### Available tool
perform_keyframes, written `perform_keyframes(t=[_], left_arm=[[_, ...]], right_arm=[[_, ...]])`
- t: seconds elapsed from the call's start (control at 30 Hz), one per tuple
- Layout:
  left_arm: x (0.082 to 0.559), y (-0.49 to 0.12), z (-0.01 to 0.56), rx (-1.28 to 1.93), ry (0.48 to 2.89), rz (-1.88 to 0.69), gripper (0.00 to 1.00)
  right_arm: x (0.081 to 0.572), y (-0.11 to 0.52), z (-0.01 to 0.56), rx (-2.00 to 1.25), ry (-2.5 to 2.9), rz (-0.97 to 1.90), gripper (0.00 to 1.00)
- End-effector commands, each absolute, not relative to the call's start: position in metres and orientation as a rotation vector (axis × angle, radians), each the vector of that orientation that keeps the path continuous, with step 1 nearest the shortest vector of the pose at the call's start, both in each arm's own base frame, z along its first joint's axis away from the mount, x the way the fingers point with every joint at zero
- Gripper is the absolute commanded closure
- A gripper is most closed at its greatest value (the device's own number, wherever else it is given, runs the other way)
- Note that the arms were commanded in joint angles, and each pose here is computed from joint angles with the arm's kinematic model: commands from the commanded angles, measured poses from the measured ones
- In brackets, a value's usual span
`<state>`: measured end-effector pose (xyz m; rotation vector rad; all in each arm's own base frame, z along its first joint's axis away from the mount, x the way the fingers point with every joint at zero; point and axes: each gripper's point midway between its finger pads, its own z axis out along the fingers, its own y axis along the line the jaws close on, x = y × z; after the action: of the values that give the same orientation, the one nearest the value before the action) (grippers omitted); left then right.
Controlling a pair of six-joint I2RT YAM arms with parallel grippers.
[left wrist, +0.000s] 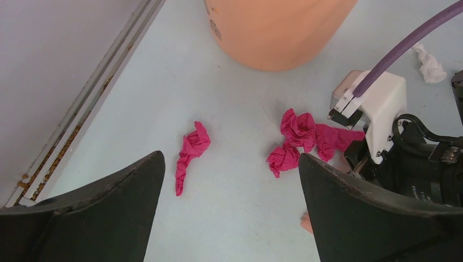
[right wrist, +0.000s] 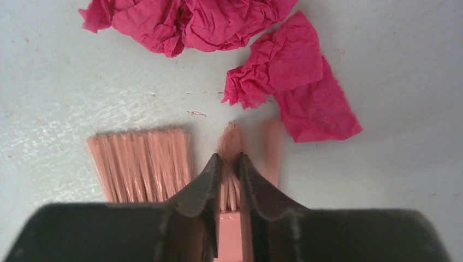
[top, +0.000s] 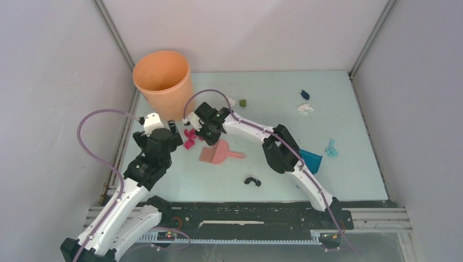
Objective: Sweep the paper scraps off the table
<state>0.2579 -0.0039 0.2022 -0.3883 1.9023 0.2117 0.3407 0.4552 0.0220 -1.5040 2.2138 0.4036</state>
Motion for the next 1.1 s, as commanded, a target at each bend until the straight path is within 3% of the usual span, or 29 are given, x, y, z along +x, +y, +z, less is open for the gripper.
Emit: perform_keyframes(t=[0.0, 0.1, 0.37, 0.53, 0.8, 1.07], left_arm=[[0.26, -0.001, 0.216, -0.428, 1.85, 0.204, 0.0], [0.261, -0.002, 0.216, -0.425, 1.852, 0.198, 0.0], [0.27, -0.025, 0.221, -0.368, 1.834, 0.052, 0.0], [0.273, -0.059, 0.226, -0.234, 1.83, -0.145, 0.0], [0.239, -0.156, 0.28, 0.072, 1.637, -0.776, 0.0], [0.226, -0.199, 0.303, -0.008, 1.522, -1.153, 0.04]], right_arm=[[0.334, 0.443, 0.014, -1.525, 2.262, 0.388, 0.88], [0.331, 0.439, 0.04, -1.502, 2.24, 0.421, 1.0], [0.338, 0.406, 0.166, -1.208, 2.141, 0.709, 1.0], [0.34, 0.37, 0.212, -1.014, 2.132, 0.872, 1.0], [0.331, 0.317, 0.262, -0.712, 2.08, 1.113, 1.0], [0.31, 0.304, 0.287, -0.588, 1.988, 1.234, 1.0]])
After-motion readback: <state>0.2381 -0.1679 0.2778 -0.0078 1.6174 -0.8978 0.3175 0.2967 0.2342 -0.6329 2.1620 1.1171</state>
